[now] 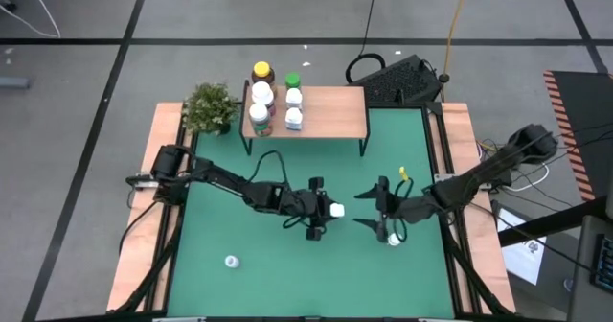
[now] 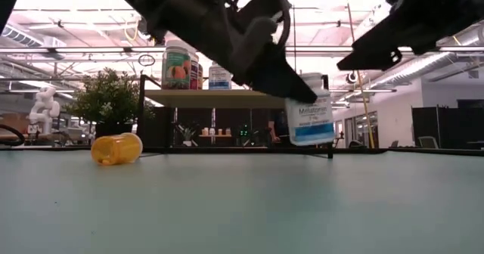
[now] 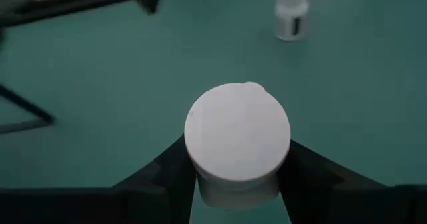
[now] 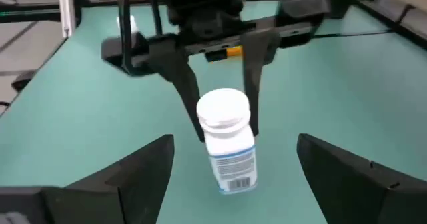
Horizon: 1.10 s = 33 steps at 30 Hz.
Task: Pick and place medicine bottles onto shelf by color
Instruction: Put the white and blue pill bottle on the shelf
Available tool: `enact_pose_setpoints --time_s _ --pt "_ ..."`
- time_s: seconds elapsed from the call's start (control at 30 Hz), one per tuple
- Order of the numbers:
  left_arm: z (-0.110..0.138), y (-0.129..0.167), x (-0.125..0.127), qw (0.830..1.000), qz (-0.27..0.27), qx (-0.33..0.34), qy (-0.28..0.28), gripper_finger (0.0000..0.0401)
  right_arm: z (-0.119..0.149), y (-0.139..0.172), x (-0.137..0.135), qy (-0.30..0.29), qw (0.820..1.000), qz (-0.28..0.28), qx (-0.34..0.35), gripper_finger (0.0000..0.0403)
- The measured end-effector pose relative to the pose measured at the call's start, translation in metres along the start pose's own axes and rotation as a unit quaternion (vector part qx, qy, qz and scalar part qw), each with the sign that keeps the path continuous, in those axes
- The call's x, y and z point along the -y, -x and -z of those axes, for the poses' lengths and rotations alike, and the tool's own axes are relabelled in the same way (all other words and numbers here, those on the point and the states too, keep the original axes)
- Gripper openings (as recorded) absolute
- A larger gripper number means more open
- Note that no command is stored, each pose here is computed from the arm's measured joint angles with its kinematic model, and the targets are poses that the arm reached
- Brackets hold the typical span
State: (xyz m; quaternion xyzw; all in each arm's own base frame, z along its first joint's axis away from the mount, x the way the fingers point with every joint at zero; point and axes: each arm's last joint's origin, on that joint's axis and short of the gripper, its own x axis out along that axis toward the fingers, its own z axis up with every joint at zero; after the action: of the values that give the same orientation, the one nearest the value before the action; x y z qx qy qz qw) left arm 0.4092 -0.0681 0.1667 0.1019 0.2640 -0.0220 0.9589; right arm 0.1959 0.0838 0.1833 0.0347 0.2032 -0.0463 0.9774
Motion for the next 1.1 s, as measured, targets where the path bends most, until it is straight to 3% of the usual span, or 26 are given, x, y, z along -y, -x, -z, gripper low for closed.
enact_pose_setpoints --time_s 0.23,0.37,1.1 --pt "0.005 -0.003 0.002 0.999 0.047 -0.016 0.007 0.0193 0.006 -0.019 0.003 0.004 1.000 -0.020 -0.015 0.0313" --pt "0.012 -0.002 0.000 0.998 0.048 -0.048 0.011 0.0189 0.005 -0.026 0.003 0.005 1.000 -0.027 0.001 0.0313" --pt "0.012 -0.003 -0.006 0.998 0.047 -0.047 0.020 0.0185 0.012 -0.086 0.012 0.017 0.997 -0.075 -0.008 0.0307"
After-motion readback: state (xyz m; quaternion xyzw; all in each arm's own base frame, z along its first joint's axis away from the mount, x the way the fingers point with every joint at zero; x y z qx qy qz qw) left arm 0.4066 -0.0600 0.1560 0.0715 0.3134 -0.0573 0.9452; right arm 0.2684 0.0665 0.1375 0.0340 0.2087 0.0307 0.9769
